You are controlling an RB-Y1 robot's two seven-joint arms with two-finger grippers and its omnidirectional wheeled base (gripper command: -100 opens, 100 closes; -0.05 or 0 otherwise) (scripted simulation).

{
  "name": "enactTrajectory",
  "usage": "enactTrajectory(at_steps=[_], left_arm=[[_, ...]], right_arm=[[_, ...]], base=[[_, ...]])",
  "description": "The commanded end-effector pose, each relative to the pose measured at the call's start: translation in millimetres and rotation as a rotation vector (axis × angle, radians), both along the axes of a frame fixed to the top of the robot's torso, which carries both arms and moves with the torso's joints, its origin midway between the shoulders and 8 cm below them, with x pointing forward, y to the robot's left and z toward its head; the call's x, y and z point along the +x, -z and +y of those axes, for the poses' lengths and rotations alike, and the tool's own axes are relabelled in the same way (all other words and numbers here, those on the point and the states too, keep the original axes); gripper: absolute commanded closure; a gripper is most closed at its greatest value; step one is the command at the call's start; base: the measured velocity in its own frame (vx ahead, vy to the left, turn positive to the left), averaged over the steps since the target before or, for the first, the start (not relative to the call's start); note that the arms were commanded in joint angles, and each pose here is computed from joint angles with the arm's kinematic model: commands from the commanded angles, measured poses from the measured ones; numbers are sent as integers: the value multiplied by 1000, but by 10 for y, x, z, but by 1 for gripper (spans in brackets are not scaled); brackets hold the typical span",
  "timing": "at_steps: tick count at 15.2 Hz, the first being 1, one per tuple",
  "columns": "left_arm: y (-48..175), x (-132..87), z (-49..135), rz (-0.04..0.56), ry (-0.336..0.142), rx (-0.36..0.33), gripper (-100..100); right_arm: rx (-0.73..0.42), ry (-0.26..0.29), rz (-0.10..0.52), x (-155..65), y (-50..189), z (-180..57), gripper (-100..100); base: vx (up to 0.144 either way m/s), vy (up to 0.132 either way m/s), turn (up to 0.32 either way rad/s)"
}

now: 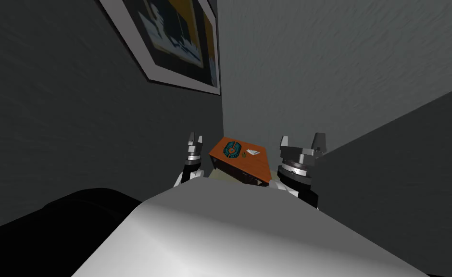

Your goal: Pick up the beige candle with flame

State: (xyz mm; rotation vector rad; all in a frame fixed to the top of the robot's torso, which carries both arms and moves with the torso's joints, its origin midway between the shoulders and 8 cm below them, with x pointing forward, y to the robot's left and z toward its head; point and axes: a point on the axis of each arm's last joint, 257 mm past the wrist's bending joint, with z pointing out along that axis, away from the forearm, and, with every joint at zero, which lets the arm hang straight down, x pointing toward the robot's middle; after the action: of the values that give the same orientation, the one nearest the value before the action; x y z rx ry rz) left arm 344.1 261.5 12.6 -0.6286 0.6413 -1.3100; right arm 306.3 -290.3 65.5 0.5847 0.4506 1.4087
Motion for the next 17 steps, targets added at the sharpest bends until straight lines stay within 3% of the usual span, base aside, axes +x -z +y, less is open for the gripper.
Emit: enactTrajectory(at_steps=[1, 6, 10, 11, 12, 13, 16, 17], left_arm=[[0, 0, 0, 0, 0, 0, 0], [0, 0, 0, 0, 0, 0, 0], [0, 0, 0, 0, 0, 0, 0], [0, 0, 0, 0, 0, 0, 0], [0, 0, 0, 0, 0, 0, 0], [0, 0, 0, 0, 0, 0, 0], [0, 0, 0, 0, 0, 0, 0], [0, 0, 0, 0, 0, 0, 0]], right_arm=[[-44, -19, 50, 135, 164, 81, -100], [-114, -44, 132, 341, 465, 200, -100], [-214, -73, 242, 572, 902, 336, -100], [-214, -72, 244, 575, 913, 333, -100], [-254, -82, 287, 650, 1094, 374, -100], [-254, -82, 287, 650, 1094, 374, -100], [-344, -101, 372, 775, 1470, 447, -100], [-344, -101, 378, 782, 1498, 439, -100]], base=[[-2, 2, 184], [-4, -9, 216], [-3, -9, 256], [-2, -13, 187], [-1, -11, 179], [-1, -10, 175], [-1, -10, 240], [-1, -13, 220]])
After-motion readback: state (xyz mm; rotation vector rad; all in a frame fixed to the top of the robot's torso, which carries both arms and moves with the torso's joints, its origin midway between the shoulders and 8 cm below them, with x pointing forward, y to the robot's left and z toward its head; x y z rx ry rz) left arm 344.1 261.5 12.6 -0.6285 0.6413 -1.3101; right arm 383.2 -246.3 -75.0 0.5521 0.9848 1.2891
